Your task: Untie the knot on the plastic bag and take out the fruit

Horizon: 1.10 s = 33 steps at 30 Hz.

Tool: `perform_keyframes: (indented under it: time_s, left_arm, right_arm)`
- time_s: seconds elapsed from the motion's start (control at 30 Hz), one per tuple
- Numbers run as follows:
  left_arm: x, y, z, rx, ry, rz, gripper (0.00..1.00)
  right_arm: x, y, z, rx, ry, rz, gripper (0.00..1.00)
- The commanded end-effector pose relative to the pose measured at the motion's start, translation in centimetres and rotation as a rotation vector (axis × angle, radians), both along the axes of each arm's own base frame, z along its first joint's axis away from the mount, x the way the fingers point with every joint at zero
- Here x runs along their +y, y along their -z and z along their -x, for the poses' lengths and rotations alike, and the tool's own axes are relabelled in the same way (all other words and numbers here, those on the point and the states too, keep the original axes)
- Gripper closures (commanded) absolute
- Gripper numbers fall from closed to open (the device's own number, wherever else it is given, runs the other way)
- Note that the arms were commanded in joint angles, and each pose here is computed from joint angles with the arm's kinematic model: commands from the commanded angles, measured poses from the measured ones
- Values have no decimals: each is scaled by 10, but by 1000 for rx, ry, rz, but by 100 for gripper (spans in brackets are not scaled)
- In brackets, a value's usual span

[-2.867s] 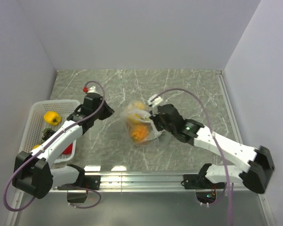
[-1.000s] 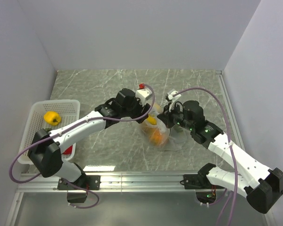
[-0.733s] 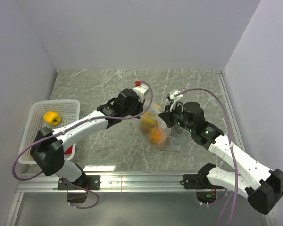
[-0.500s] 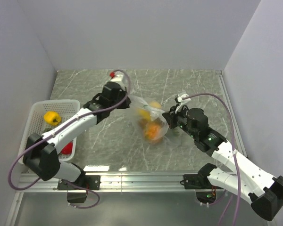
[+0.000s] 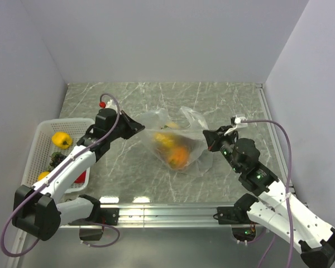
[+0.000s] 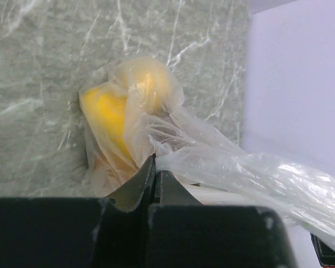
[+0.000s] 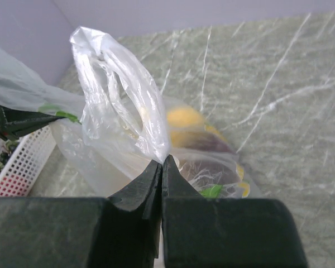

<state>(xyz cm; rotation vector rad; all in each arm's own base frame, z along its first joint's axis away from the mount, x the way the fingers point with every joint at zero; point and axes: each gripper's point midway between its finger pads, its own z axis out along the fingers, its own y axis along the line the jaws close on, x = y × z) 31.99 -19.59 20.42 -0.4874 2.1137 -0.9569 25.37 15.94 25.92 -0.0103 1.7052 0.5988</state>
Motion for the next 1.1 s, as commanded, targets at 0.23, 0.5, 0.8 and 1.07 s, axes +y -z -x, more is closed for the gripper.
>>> perform_keyframes:
  time_s: [0.23,0.5,0.8,1.07]
  left_arm:
    - [58,-1,-15,-63,-212,-121,99]
    - [18,58,52,60,-17,-182,99]
    - [-7,46,61,16,25,-273,97]
    - [-2,38,59,-20,-22,-314,98]
  right_arm:
    - [-19,-18,-19,-19,89,85,96]
    - [-10,-4,28,118,-135,233,43]
    - [97,-68,43,86,-500,337,45]
    - [143,-33,18,128,-468,403,46]
